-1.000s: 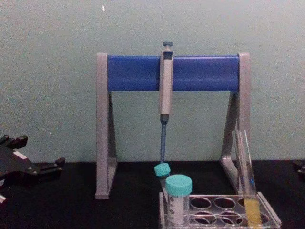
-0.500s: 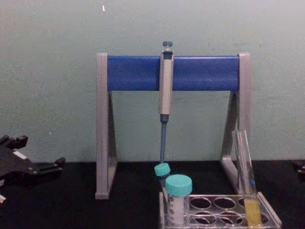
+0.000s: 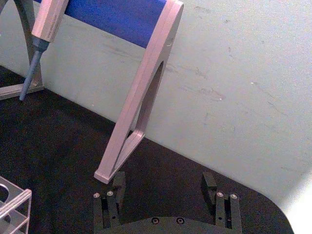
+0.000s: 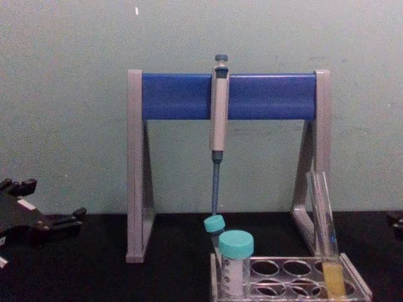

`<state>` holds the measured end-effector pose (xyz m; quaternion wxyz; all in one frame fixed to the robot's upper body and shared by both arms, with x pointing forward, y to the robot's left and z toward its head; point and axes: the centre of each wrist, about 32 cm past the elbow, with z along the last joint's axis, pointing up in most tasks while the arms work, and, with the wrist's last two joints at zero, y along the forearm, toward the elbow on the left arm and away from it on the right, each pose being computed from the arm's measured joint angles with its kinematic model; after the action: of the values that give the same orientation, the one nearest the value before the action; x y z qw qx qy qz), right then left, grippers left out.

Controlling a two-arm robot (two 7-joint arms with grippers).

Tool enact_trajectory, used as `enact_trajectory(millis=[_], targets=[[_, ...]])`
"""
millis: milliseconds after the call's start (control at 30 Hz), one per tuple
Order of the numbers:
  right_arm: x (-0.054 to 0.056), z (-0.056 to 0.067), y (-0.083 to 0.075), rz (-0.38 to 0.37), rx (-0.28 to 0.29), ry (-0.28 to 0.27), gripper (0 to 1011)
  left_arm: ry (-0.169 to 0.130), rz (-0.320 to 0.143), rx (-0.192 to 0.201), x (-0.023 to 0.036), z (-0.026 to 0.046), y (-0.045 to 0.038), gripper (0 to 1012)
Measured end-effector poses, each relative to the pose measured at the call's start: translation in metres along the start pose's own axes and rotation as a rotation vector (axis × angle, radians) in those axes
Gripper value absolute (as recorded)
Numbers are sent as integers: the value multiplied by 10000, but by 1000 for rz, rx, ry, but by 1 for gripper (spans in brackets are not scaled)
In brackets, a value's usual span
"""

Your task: Pick up the test tube from the test tube rack, shake it, then place it back into the test tube rack.

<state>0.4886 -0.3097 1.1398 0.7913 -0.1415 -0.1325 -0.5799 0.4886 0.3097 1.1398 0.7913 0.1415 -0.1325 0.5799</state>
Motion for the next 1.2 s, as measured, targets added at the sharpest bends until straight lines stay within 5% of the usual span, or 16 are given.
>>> enact_trajectory(millis=[500,867,1200], targets=[[72,-22,-78,8,51,63,1000,0,0,0,0,0,0,1002],[156,23,-307,115,146,144,1000,0,0,0,0,0,0,1001],[95,107,-431,240,176,173,1000,0,0,0,0,0,0,1001]])
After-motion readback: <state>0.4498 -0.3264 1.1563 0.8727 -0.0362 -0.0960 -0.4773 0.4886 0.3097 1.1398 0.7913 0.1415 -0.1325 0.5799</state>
